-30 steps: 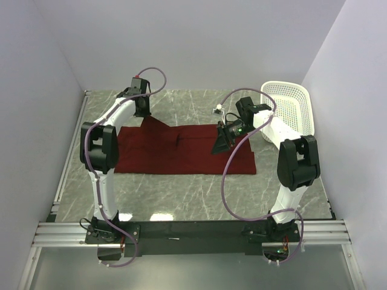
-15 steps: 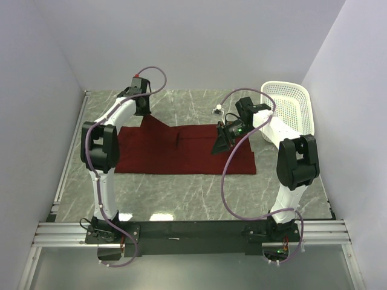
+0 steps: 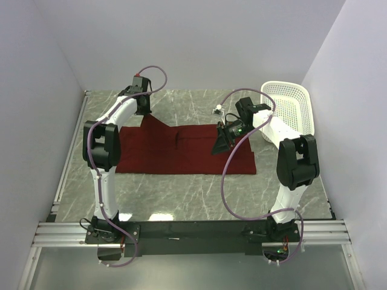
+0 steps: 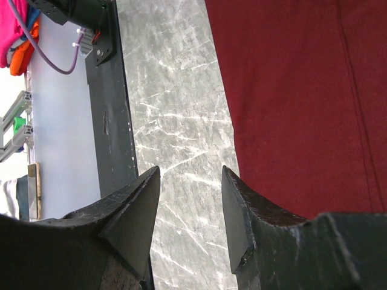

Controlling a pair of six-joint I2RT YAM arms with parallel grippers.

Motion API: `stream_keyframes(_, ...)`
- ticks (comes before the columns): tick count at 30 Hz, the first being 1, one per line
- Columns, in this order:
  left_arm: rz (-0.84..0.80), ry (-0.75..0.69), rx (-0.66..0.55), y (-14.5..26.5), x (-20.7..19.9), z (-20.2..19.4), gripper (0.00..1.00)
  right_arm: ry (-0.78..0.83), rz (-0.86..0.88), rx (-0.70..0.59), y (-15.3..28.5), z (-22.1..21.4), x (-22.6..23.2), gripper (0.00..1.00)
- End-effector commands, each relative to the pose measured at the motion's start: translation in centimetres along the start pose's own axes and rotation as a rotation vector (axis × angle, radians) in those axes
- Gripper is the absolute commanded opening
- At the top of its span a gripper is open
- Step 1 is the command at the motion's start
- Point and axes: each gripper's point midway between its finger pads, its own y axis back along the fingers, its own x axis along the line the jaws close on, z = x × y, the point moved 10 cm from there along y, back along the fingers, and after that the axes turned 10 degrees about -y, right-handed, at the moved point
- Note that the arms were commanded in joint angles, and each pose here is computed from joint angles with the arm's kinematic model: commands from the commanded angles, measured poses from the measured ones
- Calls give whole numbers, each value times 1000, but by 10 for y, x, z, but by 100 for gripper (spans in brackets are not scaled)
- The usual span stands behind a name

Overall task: Fold and stack the t-shirts
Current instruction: Fold the tshirt

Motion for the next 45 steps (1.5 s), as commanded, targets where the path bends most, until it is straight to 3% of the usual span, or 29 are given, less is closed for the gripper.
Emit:
stream_keyframes(1,27,-3,-62,10,6,19,1,39,13,-31,6,11,4,52)
stream_keyframes(4,32,-5,-49,7,6,21,5,40,12,-32,7,11,4,52)
stream_keyframes(5,48,-3,-51,7,8,22,11,41,10,-31,7,11,4,52)
stream_keyframes(6,55,9,-56,9,8,24,29,39,11,-30,7,11,3,52)
stream_keyframes(9,68,24,-82,17,10,30,50,41,9,-31,7,11,3,52)
stream_keyframes(12,37,47,-134,32,10,38,58,41,12,-32,7,11,3,52)
stream_keyframes(17,-195,22,-214,67,-9,48,56,39,11,-29,6,10,3,52)
stream_keyframes(19,-348,-38,-201,76,-34,44,53,39,12,-31,6,11,3,52)
stream_keyframes(22,-434,-128,-144,81,-72,28,52,32,14,-26,6,9,2,52)
stream_keyframes(27,-384,-155,-34,68,-102,-5,46,37,11,-30,7,10,3,52)
stream_keyframes(35,-152,-192,-14,52,-118,-23,48,31,17,-24,6,9,1,52)
stream_keyframes(45,-151,-236,30,30,-137,-35,43,28,16,-25,7,9,2,52)
